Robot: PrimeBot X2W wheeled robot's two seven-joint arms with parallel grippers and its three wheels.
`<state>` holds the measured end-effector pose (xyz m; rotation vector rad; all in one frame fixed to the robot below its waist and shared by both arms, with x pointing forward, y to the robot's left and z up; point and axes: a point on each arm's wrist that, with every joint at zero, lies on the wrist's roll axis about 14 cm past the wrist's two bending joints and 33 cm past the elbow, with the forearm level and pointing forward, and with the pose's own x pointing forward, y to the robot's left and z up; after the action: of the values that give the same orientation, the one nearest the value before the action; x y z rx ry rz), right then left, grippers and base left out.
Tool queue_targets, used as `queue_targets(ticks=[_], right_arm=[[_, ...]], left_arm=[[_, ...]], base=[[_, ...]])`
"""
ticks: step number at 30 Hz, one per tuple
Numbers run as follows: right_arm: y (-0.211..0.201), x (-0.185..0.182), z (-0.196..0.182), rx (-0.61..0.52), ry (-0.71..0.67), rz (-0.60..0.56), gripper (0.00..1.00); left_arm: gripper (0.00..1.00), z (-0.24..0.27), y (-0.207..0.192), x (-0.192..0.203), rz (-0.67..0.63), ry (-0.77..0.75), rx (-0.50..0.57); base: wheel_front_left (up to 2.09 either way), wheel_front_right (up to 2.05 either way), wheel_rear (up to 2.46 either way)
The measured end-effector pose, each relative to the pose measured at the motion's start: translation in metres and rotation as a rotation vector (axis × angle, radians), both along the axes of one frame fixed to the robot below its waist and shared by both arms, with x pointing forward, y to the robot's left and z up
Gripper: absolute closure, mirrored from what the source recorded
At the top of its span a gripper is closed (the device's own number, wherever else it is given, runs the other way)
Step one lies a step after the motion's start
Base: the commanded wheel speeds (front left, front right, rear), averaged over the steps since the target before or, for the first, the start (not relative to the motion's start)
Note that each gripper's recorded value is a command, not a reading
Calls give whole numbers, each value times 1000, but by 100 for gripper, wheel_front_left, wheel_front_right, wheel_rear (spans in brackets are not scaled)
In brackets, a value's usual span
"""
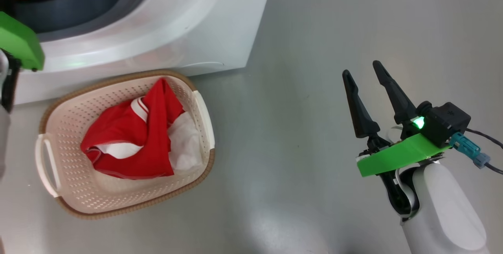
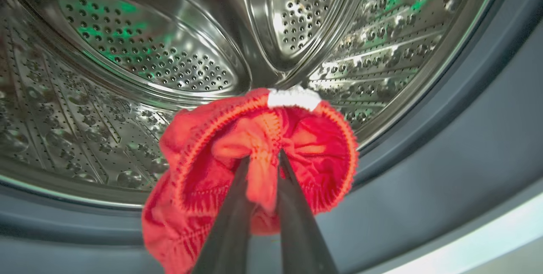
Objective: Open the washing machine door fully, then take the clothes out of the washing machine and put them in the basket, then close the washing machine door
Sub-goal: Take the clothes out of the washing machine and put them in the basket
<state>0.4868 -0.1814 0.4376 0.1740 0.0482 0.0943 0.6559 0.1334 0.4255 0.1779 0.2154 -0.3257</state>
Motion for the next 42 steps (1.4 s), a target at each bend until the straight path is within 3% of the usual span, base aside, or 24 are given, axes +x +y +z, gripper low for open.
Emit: queue_targets(ticks=[8, 22, 42], right_arm=[[-1, -6, 4, -6, -3, 6, 0], [5, -13, 15, -2, -23, 23, 0], [7, -21, 21, -9, -32, 41, 0]], left_arm=[[100, 33, 7, -27, 52, -117, -161], [100, 82, 24, -90, 125, -298, -316], [100, 131, 35, -166, 155, -475, -358]], base=[[0, 0, 0], [0, 0, 0], [0, 0, 0]])
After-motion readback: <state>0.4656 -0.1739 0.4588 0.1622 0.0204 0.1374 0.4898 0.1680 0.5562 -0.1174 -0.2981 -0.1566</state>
